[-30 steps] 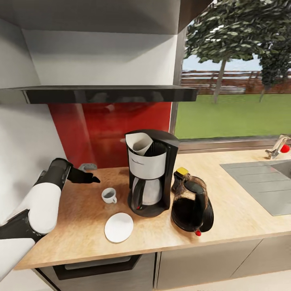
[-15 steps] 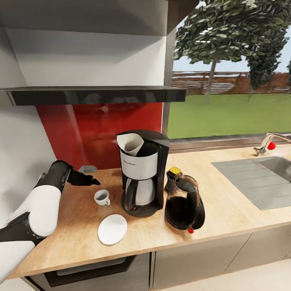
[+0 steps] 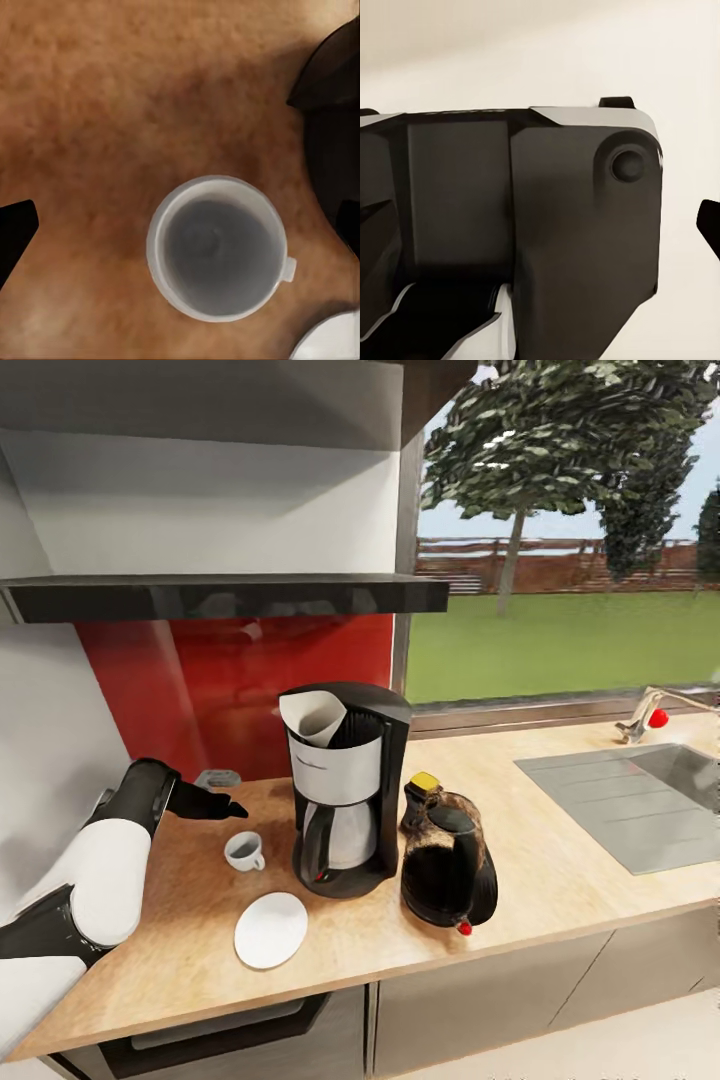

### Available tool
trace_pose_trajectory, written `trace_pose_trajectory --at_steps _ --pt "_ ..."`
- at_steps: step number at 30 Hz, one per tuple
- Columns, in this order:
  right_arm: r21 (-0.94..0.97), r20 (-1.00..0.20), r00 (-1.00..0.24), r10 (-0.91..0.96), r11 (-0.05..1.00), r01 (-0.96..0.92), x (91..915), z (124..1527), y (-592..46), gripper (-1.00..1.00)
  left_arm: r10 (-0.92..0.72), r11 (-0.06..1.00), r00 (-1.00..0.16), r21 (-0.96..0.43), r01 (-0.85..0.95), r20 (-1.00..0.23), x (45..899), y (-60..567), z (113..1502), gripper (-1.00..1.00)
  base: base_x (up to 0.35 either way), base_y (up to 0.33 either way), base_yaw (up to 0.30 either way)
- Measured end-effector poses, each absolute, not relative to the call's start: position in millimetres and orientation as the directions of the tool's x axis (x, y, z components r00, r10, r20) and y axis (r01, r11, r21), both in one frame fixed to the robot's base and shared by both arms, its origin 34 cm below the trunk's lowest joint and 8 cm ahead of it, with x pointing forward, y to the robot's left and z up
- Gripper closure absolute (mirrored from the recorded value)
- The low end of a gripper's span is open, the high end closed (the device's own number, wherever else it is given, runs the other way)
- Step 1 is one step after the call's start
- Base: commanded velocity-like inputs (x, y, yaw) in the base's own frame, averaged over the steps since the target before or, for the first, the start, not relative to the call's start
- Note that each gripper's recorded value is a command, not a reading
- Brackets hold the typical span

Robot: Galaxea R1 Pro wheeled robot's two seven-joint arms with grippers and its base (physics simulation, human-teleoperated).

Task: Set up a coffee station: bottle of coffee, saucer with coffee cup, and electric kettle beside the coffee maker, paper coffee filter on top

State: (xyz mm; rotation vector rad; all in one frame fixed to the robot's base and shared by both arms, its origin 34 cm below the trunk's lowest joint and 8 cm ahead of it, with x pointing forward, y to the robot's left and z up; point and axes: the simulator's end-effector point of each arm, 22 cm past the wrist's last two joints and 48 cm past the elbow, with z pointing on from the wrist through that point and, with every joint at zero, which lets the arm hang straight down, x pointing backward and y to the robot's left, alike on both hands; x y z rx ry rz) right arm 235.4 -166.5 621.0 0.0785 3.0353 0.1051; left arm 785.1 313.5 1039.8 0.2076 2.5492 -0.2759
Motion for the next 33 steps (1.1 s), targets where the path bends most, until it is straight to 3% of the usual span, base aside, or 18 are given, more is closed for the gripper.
trace_pose_trajectory --at_steps 33 --pt "0.061 -0.104 -0.993 0.051 0.997 0.045 235 620 -173 -1.00 0.091 0.976 -0.873 -0.132 0.175 -0.480 754 322 985 -1.00 0.006 0.000 -0.005"
